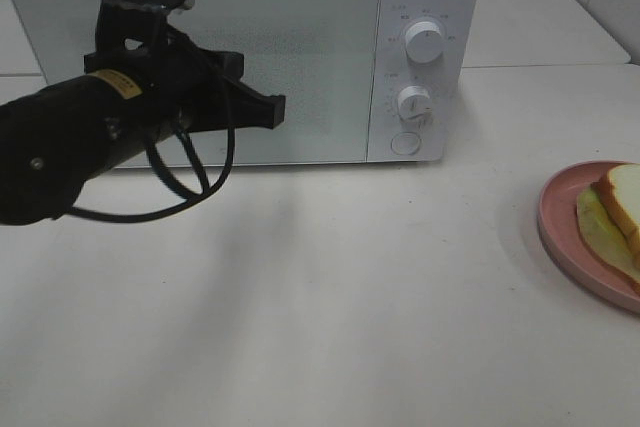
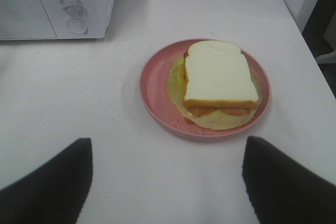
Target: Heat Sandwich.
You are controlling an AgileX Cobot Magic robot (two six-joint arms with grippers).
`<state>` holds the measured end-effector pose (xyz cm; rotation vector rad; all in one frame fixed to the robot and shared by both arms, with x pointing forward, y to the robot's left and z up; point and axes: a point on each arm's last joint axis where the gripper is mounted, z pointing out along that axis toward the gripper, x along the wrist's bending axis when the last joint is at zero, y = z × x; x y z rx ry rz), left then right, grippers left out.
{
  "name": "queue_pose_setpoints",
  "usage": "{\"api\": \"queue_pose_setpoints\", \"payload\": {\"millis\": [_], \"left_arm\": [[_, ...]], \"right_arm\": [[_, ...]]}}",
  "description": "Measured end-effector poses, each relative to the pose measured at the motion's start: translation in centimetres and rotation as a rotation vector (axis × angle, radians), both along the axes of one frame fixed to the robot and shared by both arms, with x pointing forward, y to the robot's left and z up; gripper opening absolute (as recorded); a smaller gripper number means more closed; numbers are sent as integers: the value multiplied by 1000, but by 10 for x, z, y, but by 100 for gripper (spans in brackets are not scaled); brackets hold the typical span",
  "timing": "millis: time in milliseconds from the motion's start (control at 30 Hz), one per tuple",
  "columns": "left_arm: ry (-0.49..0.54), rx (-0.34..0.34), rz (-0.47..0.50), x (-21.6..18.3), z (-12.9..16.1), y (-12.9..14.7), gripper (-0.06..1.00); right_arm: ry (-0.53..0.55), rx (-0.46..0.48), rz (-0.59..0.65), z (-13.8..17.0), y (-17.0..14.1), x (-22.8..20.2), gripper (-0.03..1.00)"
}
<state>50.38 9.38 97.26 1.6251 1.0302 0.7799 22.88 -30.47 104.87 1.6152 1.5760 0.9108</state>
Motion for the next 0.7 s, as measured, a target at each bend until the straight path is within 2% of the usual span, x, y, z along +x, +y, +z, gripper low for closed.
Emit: {"api": "queue_pose_setpoints", "payload": {"millis": [67, 133, 167, 233, 267, 300, 367, 400, 600, 700], "left_arm": [[24, 4, -5, -6, -1, 3, 7], [108, 22, -21, -21, -5, 13, 32], [108, 22, -21, -21, -5, 13, 32], [179, 42, -34, -34, -10, 22, 63], [194, 45, -38, -38, -11, 25, 84], [194, 45, -38, -38, -11, 25, 84], [241, 58, -52, -49, -14, 32, 96], [250, 60, -56, -52, -14, 34, 97], [274, 56, -83, -65, -7, 42, 99], [312, 89, -111, -68, -2, 49, 99]], "right_arm": [[0, 0, 0, 0, 0, 0, 76], [0, 0, 0, 0, 0, 0, 76], [0, 0, 0, 0, 0, 0, 76], [0, 0, 0, 0, 0, 0, 76], [0, 0, 0, 0, 0, 0, 76], [0, 0, 0, 0, 0, 0, 76], [0, 0, 0, 0, 0, 0, 76], [0, 0, 0, 0, 0, 0, 76], [0, 0, 0, 0, 0, 0, 76], [0, 0, 0, 0, 0, 0, 76]]}}
